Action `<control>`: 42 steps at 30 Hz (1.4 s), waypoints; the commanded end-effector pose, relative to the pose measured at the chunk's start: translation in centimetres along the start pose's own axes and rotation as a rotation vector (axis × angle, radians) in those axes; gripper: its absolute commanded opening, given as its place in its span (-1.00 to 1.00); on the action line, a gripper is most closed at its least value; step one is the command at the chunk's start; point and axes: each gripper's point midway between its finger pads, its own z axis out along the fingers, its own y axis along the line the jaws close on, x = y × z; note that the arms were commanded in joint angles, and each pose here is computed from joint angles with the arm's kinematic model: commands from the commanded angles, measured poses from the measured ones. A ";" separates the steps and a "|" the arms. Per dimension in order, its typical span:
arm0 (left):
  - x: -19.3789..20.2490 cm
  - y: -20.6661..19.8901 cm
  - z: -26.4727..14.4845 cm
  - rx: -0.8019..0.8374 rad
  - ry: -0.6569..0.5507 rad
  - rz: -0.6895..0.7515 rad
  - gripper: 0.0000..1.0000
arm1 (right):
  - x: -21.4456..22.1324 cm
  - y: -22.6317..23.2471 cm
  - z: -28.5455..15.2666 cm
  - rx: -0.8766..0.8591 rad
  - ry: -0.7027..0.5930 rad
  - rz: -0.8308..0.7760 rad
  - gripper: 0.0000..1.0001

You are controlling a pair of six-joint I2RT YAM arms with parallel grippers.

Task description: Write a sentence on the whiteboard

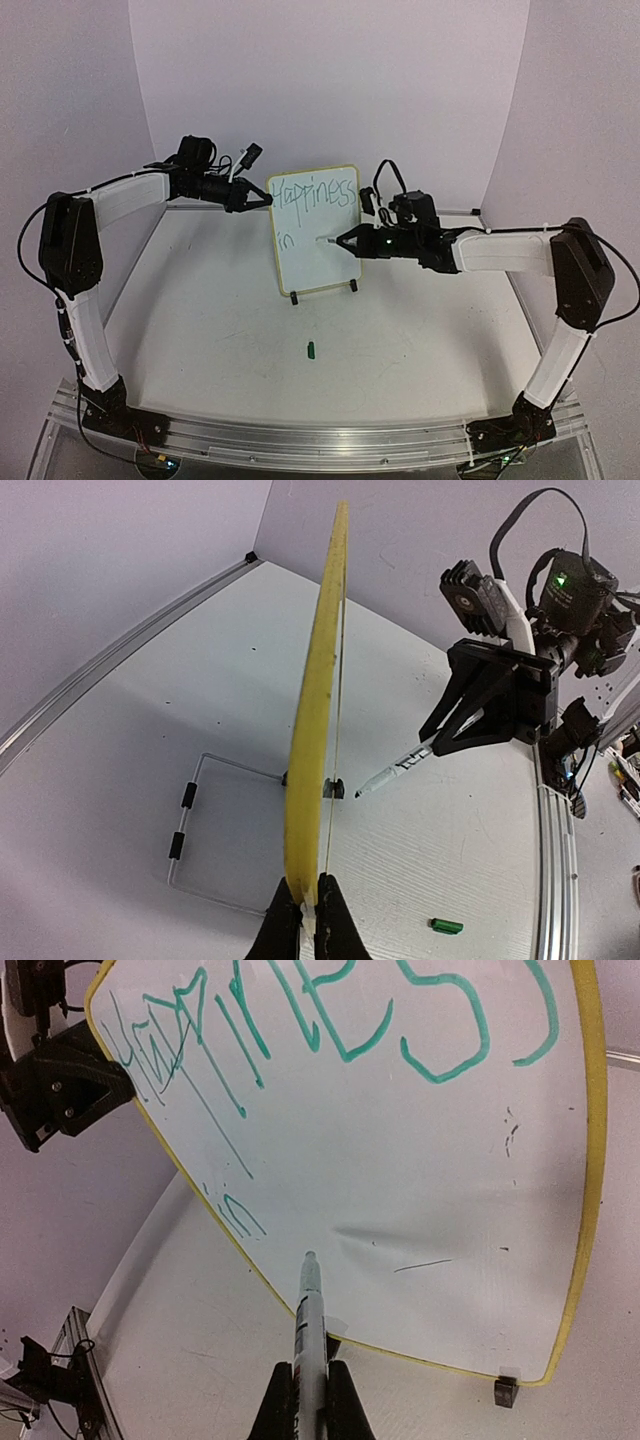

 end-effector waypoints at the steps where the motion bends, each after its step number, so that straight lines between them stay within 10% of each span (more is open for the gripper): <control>1: 5.4 -0.7 2.0 0.015 0.147 -0.123 -1.00 | -1.9 1.6 0.9 -0.068 -0.048 -0.008 -1.00; 42: 5.6 -0.9 2.4 0.021 0.157 -0.120 -1.00 | -0.6 -0.8 2.2 0.013 -0.038 0.025 -1.00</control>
